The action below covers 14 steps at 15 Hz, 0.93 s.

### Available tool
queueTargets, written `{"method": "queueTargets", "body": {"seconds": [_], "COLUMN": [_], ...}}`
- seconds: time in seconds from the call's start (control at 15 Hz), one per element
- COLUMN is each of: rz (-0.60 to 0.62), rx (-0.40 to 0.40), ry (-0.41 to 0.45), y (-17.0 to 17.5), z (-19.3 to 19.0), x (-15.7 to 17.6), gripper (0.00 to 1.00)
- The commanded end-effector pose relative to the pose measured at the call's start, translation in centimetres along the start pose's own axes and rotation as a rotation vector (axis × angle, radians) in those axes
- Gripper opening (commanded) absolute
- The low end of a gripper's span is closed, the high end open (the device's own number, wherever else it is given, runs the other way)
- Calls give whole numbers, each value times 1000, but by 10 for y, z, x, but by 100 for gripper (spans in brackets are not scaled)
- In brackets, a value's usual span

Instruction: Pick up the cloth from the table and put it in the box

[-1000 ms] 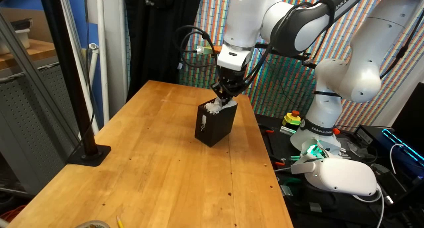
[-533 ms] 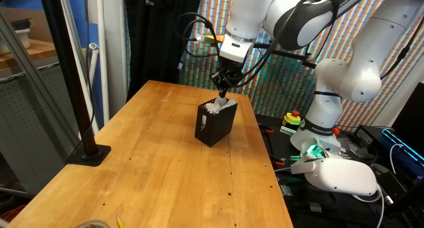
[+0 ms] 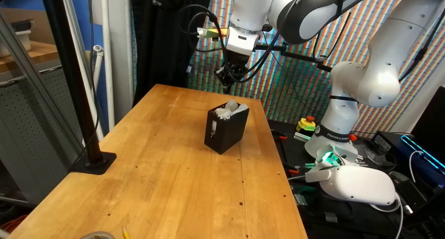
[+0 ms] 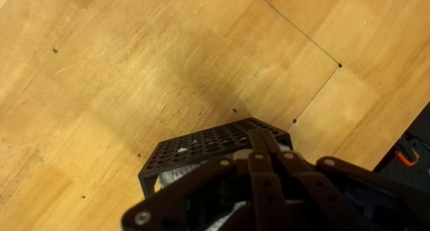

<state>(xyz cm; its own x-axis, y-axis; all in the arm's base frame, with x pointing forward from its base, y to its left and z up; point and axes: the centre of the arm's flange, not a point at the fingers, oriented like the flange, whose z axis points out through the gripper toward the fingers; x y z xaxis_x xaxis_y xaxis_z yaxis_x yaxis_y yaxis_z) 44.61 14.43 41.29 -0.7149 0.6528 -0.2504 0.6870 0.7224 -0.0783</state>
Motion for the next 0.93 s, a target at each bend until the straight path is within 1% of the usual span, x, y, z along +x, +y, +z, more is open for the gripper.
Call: {"method": "queueTargets", "body": {"seconds": [0.0,0.13,0.4,0.6,0.87], "rz": [-85,-119,-122,-113,-97], "rx": [-44,-60,-86,-91,-91], "ry": [13,31,88,127,147], "y": [31,45,62,65,59], "z": [-14,-15,-12,-8,-6], "x": [3,8,16,18,26], "gripper": [5,5,5,5,5]}}
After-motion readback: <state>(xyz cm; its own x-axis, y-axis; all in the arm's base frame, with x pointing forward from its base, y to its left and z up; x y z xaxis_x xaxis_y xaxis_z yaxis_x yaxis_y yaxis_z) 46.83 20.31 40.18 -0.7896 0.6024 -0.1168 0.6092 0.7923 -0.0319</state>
